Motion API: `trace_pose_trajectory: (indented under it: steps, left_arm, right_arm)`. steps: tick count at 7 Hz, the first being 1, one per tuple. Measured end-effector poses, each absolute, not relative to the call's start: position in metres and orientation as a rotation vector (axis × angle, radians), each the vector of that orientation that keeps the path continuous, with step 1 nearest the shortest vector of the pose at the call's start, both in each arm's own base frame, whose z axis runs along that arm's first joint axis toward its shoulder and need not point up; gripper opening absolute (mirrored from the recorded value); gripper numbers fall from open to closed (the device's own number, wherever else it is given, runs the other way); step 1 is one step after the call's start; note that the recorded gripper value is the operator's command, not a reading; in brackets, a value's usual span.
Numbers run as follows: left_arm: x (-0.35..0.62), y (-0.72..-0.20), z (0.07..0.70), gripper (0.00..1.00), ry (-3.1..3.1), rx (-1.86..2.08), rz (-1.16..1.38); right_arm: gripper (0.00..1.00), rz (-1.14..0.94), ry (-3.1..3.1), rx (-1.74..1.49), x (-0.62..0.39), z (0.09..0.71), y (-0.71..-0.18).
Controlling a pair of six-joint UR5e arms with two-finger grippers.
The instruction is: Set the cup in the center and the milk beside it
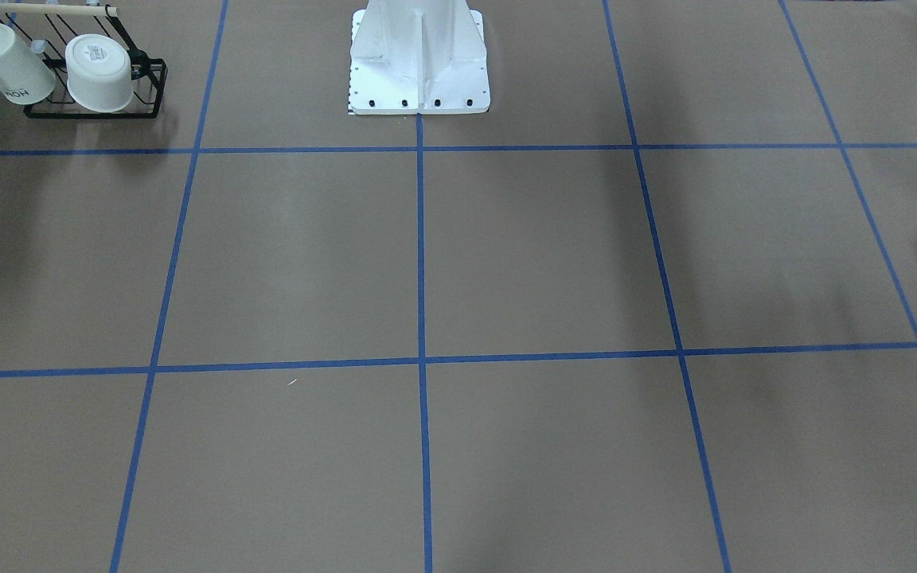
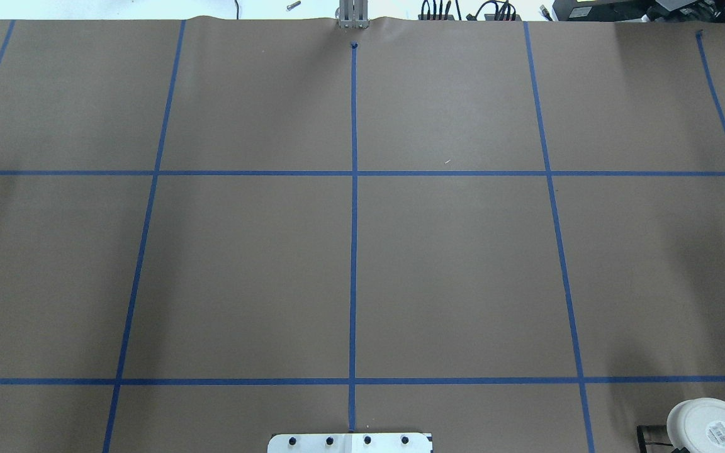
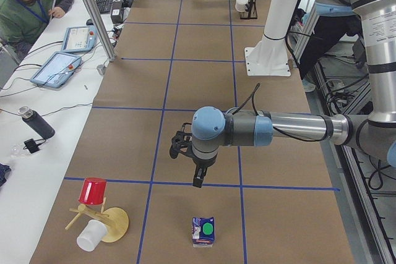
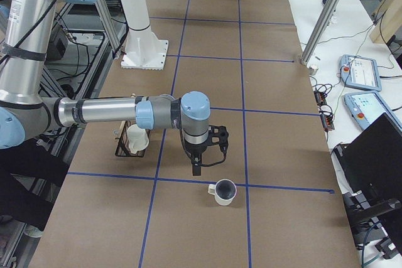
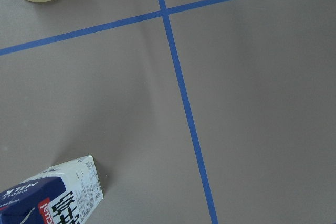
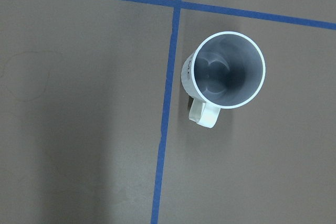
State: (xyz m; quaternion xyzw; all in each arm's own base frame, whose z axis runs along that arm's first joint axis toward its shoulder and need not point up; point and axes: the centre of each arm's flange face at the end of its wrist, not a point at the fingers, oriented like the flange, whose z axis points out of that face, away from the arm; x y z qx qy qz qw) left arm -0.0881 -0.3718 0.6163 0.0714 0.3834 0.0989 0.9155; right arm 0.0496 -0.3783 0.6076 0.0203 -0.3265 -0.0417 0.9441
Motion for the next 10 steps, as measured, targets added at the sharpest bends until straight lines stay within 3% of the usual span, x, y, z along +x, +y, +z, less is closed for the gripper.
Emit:
trace_pose_trajectory:
  steps: [5, 10]
  left_arm:
    - [-0.089, -0.379, 0.596, 0.98, 0.779, 0.190, 0.223]
    - [-0.092, -0.430, 0.542, 0.98, 0.760, 0.334, 0.279]
  right_arm:
    - [1.00, -0.090, -0.663, 0.057, 0.050, 0.602, -0.383]
    - [1.00, -0.136, -0.680, 0.209, 0.046, 0.562, -0.421]
